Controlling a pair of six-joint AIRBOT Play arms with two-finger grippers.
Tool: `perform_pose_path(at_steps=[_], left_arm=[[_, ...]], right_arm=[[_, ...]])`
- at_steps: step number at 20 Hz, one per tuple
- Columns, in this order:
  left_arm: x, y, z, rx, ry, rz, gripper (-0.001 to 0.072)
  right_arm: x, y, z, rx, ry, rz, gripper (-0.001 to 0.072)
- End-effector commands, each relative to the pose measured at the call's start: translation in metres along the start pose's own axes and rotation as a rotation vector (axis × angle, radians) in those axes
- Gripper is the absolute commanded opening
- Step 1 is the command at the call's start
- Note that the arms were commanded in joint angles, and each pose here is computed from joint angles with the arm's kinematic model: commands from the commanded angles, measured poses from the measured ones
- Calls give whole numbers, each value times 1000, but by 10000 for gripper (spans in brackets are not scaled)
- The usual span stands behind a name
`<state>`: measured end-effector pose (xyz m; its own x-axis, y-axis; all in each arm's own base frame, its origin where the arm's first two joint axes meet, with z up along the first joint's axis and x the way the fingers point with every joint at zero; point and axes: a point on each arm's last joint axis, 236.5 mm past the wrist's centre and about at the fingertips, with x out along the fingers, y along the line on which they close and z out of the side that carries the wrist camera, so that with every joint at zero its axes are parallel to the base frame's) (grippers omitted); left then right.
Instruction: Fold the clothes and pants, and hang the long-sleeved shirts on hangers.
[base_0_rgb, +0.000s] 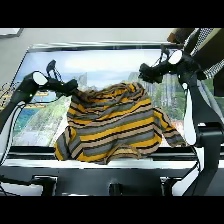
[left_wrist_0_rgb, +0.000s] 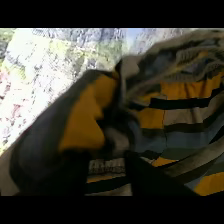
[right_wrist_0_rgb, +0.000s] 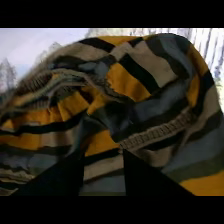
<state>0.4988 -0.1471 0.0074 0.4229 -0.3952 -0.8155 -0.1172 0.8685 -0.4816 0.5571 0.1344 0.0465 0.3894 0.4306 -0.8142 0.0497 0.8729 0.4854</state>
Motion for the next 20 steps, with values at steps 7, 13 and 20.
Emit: perform_pose_path(at_steps=[7,13,20], left_arm=[[-108,49,-9,35,-3,156,551],[-130,63,-137,0,98,188,550],[-99,24,-231,172,257,146,550]], right_arm=[[-132,-51,-69,-240,97,-285,425],[-129,-62,-237,-60,210,-168,428],[-86,-77,-359,-40,368,-105,428]])
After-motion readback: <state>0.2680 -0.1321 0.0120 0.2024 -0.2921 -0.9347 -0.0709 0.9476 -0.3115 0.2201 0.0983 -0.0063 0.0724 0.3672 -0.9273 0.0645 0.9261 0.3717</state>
